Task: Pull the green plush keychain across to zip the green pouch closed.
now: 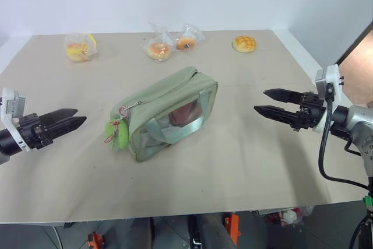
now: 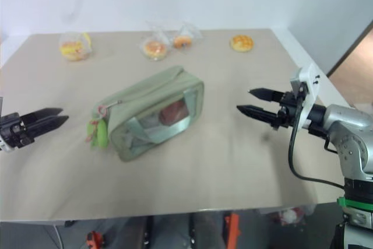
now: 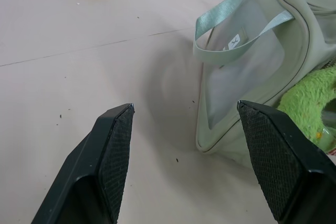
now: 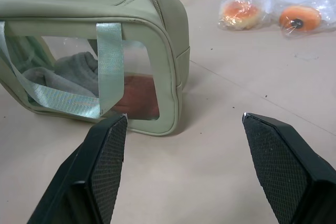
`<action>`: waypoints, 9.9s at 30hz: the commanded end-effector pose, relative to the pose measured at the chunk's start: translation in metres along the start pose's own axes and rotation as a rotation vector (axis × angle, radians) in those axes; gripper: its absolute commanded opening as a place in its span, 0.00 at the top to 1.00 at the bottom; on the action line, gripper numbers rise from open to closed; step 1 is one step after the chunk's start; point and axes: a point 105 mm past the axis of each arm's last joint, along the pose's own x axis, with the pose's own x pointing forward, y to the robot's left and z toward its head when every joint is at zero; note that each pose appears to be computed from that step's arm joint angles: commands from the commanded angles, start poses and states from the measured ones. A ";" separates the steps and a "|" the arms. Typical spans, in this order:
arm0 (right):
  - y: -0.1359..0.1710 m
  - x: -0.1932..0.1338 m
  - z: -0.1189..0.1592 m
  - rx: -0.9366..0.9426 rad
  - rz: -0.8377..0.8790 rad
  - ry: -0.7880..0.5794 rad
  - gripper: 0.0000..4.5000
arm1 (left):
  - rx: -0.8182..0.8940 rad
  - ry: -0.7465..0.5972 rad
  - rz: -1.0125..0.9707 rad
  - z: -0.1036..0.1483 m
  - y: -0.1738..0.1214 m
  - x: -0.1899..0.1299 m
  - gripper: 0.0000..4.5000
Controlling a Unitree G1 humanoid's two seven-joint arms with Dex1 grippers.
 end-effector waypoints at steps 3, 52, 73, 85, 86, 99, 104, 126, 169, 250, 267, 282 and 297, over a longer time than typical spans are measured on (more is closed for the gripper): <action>0.011 0.017 0.021 -0.121 0.073 0.008 0.19 | 0.107 -0.043 -0.036 0.030 -0.006 0.011 0.28; 0.058 0.170 0.052 -0.823 0.603 0.277 0.99 | 0.240 -0.127 -0.255 0.070 -0.069 0.038 0.28; 0.048 0.117 0.127 -0.754 0.449 0.374 0.99 | 0.134 -0.234 -0.232 0.047 -0.067 0.048 0.28; 0.051 0.149 0.095 -0.745 0.474 0.360 0.99 | 0.184 -0.264 -0.147 0.065 -0.060 0.026 0.28; 0.052 0.151 0.094 -0.741 0.479 0.356 0.99 | 0.193 -0.269 -0.133 0.069 -0.059 0.022 0.28; 0.089 0.135 0.085 -0.737 0.711 0.269 0.78 | 0.197 -0.209 -0.126 0.063 -0.068 0.020 0.28; 0.089 0.121 0.073 -0.647 0.682 0.282 0.40 | 0.186 -0.154 -0.183 0.052 -0.074 0.033 0.28; 0.020 0.044 0.031 -0.257 0.186 0.285 0.33 | 0.182 -0.008 -0.294 0.053 -0.055 0.040 0.28; 0.024 0.069 0.022 -0.225 0.186 0.260 0.98 | 0.134 0.135 -0.304 0.013 -0.045 0.059 0.28; 0.023 0.077 0.025 -0.237 0.177 0.219 1.00 | 0.476 -0.054 -0.451 0.107 -0.086 0.107 0.26; 0.024 0.081 0.023 -0.231 0.194 0.219 1.00 | 0.367 0.193 -0.345 0.031 -0.064 0.057 0.26; 0.025 0.080 0.024 -0.227 0.185 0.212 1.00 | 0.263 0.159 -0.360 0.014 -0.059 0.084 0.26; 0.023 0.078 0.024 -0.225 0.172 0.212 1.00 | 0.248 0.114 -0.341 0.024 -0.056 0.089 0.99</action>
